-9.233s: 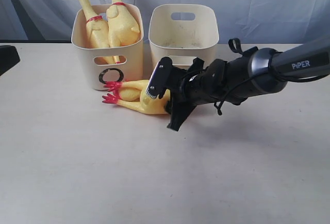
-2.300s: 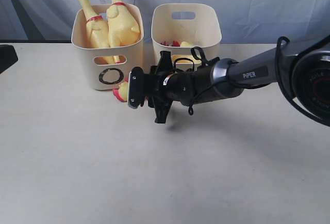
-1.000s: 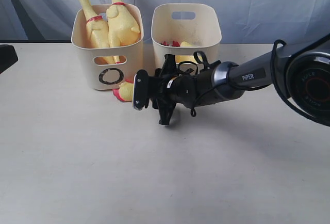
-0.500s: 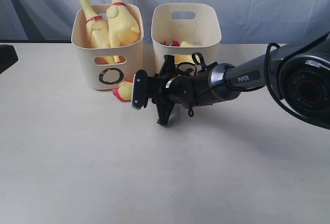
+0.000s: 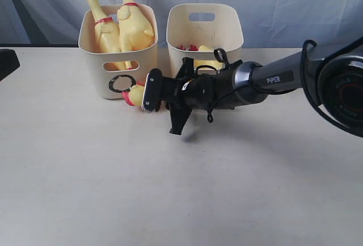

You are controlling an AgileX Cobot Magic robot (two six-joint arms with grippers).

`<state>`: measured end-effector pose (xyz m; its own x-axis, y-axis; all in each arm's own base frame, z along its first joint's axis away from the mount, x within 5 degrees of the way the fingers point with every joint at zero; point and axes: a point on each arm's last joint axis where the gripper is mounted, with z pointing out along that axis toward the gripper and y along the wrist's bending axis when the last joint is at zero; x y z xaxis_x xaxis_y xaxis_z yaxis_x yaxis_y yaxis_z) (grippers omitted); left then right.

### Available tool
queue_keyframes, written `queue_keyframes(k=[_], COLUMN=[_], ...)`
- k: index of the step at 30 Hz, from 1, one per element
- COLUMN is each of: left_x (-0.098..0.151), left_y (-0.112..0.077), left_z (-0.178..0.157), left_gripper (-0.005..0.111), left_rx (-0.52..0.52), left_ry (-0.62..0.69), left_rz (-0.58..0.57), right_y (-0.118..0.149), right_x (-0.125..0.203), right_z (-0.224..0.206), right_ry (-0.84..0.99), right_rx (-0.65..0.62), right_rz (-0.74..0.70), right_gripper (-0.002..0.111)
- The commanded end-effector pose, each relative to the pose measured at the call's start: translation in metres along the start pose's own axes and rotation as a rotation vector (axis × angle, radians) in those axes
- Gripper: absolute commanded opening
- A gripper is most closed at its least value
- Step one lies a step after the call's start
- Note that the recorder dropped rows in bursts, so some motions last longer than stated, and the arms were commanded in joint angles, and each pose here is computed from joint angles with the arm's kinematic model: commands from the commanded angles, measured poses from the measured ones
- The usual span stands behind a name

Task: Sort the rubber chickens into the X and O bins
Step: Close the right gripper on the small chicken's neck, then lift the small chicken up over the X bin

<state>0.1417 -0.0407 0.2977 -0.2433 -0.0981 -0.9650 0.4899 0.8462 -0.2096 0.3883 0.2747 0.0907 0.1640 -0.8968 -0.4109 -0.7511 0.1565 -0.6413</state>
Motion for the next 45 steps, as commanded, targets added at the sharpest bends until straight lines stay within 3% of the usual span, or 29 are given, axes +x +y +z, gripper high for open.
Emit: queue_keyframes(k=[1,11,15,22,27,33,39,45], left_x=[0.000,0.000,0.000,0.000,0.000,0.000,0.000,0.000], left_y=[-0.001,-0.001,-0.001,-0.001,-0.001,-0.001,-0.001,-0.001], left_z=[-0.001,-0.001,-0.001,-0.001,-0.001,-0.001,-0.001,-0.001], left_gripper=[0.000,0.000,0.000,0.000,0.000,0.000,0.000,0.000], left_rx=[-0.001,-0.001,-0.001,-0.001,-0.001,-0.001,-0.001,0.000], left_ry=[-0.011,-0.011,-0.011,-0.011,-0.011,-0.011,-0.011,-0.011], left_rz=[-0.013,-0.013,-0.013,-0.013,-0.013,-0.013,-0.013,-0.013], right_y=[-0.013,-0.024,-0.040,-0.084,-0.112,-0.124,-0.127,-0.121], right_x=[-0.008,-0.036,-0.051,-0.070,-0.066,-0.051,-0.045,-0.044], right_z=[-0.015,-0.075,-0.106,-0.146,-0.151,-0.143,-0.130,-0.112], right_ry=[-0.016,-0.050,-0.115,-0.251,-0.294,-0.274,-0.318,-0.373], right_rx=[-0.012,-0.304,-0.301,-0.038,0.260,0.479,0.609,0.687], right_rz=[0.036,0.130,0.200,0.365,0.577,0.742,0.774,0.647], right_gripper=[-0.001,-0.001,-0.001,-0.001,-0.001,-0.001,-0.001,-0.001])
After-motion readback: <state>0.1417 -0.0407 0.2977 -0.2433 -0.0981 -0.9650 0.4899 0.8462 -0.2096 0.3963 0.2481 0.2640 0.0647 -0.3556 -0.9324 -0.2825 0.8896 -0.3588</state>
